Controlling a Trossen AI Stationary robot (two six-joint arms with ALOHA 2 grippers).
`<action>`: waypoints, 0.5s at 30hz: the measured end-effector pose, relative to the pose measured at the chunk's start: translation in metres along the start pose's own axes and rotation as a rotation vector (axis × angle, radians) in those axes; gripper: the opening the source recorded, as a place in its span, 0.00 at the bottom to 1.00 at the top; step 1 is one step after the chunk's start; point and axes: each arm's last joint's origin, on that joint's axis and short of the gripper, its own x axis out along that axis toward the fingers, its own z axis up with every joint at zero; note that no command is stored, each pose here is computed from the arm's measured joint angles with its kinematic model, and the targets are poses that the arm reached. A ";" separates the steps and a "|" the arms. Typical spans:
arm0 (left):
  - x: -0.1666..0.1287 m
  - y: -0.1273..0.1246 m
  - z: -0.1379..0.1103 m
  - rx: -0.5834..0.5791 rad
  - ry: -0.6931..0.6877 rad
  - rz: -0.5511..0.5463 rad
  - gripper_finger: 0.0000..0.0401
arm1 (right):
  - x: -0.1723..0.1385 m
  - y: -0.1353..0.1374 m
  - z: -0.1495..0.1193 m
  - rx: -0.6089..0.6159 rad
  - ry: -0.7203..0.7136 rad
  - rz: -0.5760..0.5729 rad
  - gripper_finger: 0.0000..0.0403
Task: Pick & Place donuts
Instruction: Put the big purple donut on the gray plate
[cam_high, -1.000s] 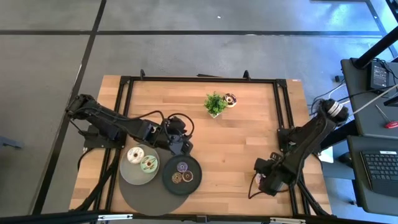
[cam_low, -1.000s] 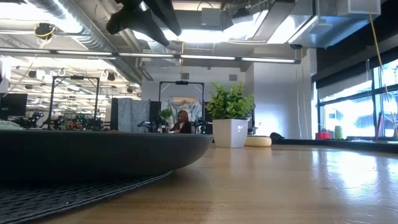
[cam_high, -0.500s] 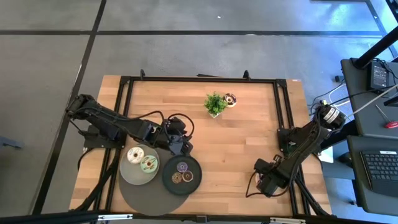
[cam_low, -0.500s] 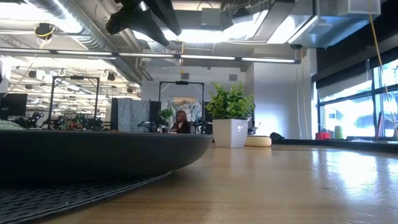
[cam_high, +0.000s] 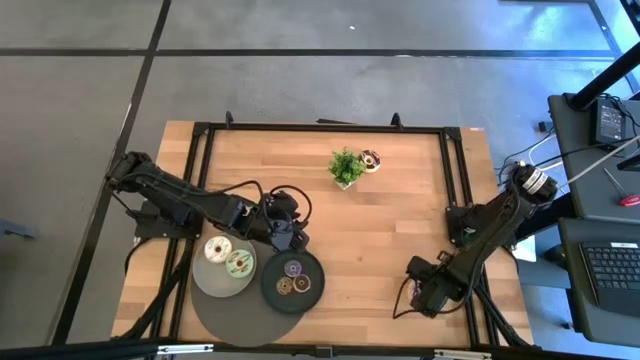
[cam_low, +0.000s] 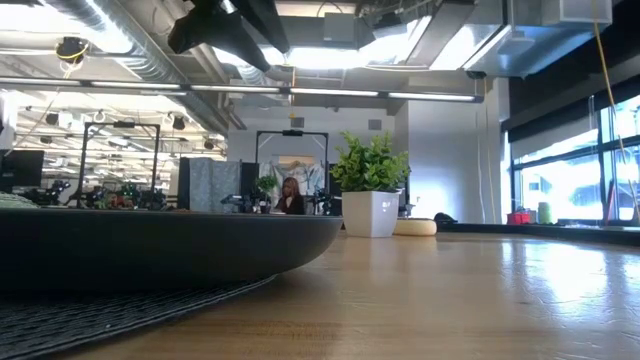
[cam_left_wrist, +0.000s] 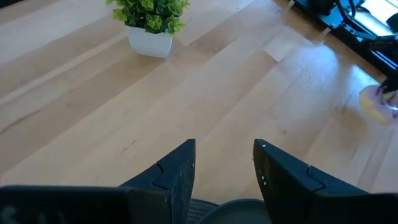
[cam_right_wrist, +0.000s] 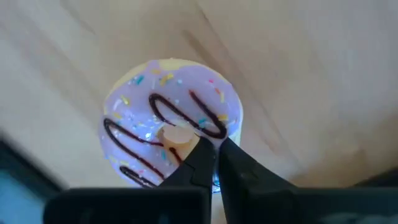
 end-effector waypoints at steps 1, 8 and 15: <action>0.000 0.000 0.000 0.002 0.000 -0.001 0.39 | -0.008 0.002 0.004 0.001 -0.020 0.023 0.04; -0.002 0.002 -0.003 0.089 0.032 0.008 0.39 | -0.065 0.008 0.068 -0.104 -0.206 0.112 0.04; -0.036 0.005 0.003 0.051 0.039 -0.110 0.39 | -0.098 -0.007 0.161 -0.199 -0.479 0.248 0.04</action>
